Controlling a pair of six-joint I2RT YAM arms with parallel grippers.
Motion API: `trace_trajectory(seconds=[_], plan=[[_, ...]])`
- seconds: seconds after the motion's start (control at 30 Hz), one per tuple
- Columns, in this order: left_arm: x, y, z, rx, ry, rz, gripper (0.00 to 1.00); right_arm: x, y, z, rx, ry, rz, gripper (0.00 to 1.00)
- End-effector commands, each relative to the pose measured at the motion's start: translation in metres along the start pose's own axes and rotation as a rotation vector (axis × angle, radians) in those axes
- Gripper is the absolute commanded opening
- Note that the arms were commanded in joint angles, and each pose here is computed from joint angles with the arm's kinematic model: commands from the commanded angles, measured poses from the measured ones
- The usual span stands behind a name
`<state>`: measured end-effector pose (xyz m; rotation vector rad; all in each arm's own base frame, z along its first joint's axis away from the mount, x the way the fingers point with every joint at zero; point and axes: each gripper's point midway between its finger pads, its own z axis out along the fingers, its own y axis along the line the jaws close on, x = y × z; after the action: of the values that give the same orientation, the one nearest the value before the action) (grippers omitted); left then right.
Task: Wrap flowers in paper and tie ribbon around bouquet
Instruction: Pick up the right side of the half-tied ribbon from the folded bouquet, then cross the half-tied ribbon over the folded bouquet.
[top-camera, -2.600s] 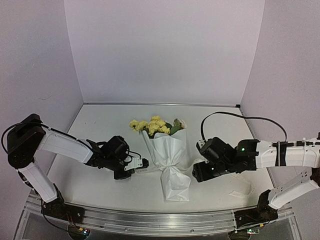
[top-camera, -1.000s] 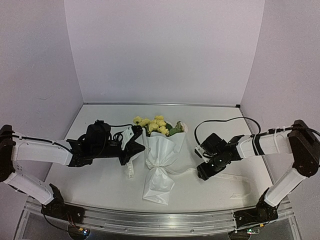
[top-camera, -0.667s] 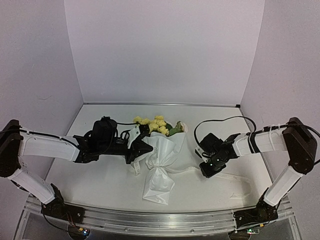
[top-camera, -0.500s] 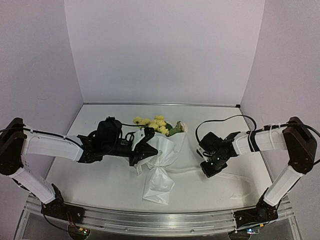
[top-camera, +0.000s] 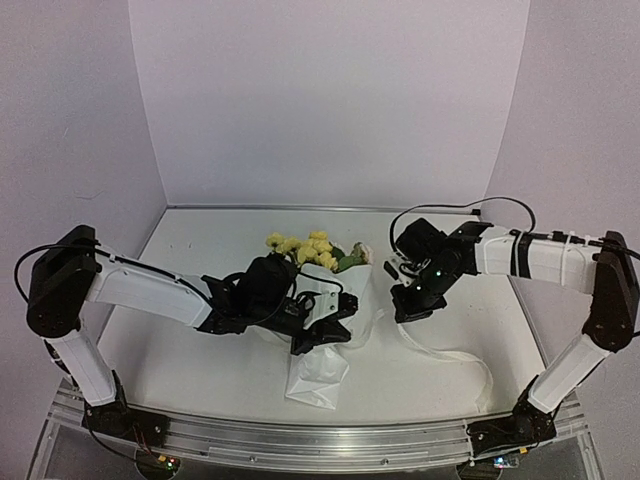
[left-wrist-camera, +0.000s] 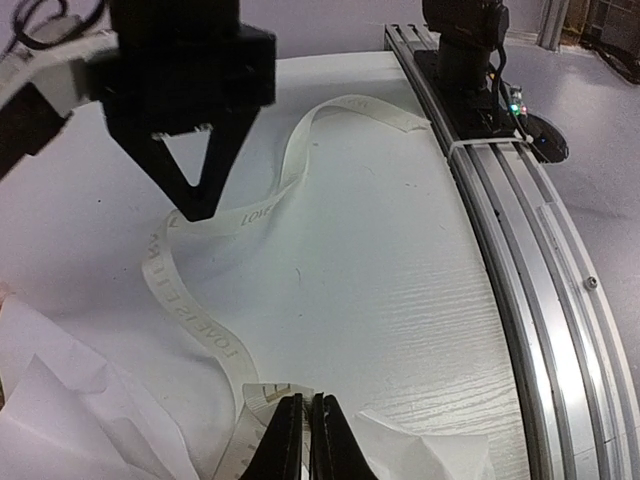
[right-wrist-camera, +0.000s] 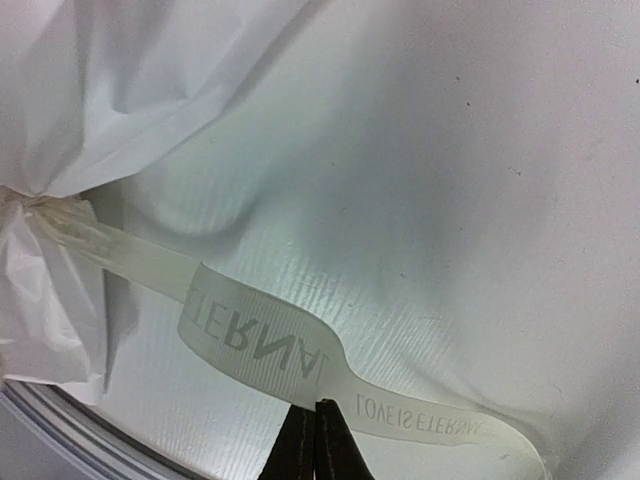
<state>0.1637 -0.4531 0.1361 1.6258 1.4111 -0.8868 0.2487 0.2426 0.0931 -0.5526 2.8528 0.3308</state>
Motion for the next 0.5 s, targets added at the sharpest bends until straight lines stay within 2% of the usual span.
trace_trajectory(seconds=[0.0,0.27,0.47], plan=[[-0.013,0.010,0.013,-0.021,-0.007,0.085,0.06,-0.004,0.025,-0.034,-0.118,0.020,0.068,0.00],[0.001,0.010,0.038,-0.001,0.042,0.177,0.06,-0.014,0.042,-0.054,-0.188,0.026,0.119,0.00],[-0.010,0.020,0.043,-0.036,0.014,0.247,0.07,-0.022,0.042,-0.059,-0.170,0.016,0.115,0.00]])
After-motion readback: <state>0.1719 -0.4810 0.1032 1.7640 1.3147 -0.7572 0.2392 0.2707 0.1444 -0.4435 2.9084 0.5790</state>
